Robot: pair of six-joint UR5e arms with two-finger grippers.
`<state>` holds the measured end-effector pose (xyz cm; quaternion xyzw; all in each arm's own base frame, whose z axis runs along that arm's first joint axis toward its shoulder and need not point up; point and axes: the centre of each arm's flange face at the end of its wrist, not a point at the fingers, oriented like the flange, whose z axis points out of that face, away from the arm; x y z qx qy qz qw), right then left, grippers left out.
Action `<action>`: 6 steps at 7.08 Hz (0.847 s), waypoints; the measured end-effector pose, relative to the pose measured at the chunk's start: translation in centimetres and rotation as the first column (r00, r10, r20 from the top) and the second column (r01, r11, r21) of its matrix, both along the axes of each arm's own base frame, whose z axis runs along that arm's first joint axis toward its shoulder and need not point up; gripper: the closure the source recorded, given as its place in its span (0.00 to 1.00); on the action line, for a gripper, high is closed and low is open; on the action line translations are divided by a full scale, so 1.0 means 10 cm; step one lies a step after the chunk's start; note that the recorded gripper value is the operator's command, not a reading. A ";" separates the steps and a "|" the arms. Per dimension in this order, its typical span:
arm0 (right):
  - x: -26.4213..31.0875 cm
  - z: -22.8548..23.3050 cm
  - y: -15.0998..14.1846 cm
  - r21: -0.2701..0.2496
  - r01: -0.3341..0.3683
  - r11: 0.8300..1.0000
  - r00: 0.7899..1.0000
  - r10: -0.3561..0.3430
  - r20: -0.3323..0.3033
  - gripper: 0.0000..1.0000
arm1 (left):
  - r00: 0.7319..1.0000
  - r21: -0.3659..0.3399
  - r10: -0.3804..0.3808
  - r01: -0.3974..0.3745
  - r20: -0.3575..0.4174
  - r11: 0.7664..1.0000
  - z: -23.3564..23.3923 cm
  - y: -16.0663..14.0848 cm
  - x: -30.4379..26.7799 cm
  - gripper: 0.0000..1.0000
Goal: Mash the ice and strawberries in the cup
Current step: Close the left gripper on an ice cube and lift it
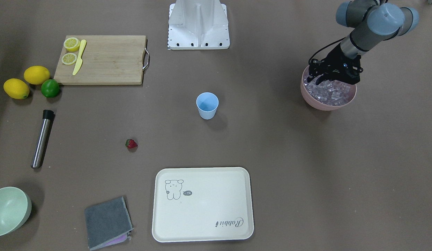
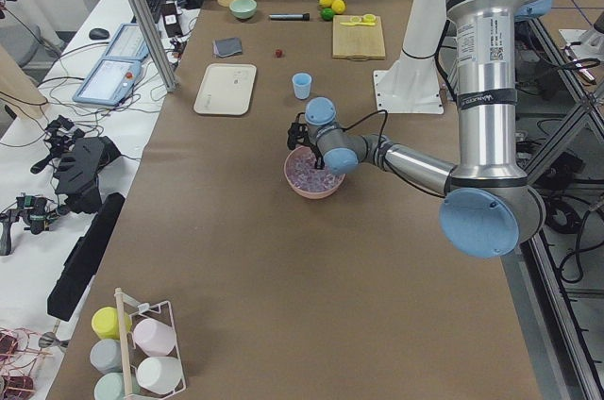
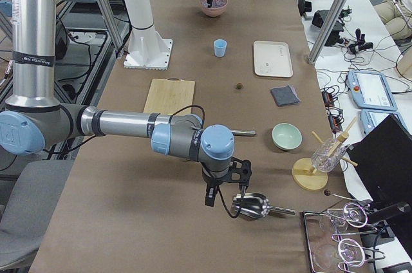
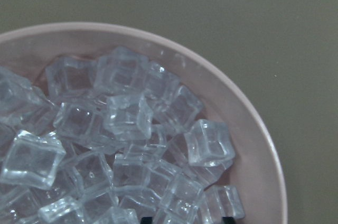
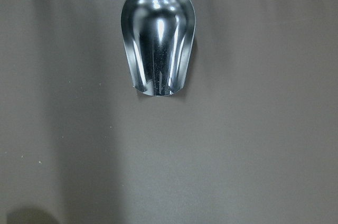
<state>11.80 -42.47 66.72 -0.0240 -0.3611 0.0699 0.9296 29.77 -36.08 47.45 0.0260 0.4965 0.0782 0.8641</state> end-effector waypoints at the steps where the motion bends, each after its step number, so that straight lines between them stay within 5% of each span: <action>1: 0.01 -0.01 0.00 0.002 -0.002 1.000 1.000 0.002 -0.001 0.00 | 1.000 0.001 0.000 0.000 -0.001 1.000 -0.01 0.00 -0.01 1.00; 6: 0.05 -0.13 0.00 0.026 -0.011 1.000 1.000 0.011 -0.005 0.00 | 0.991 0.044 -0.124 0.126 -0.057 0.991 -0.03 -0.20 -0.64 1.00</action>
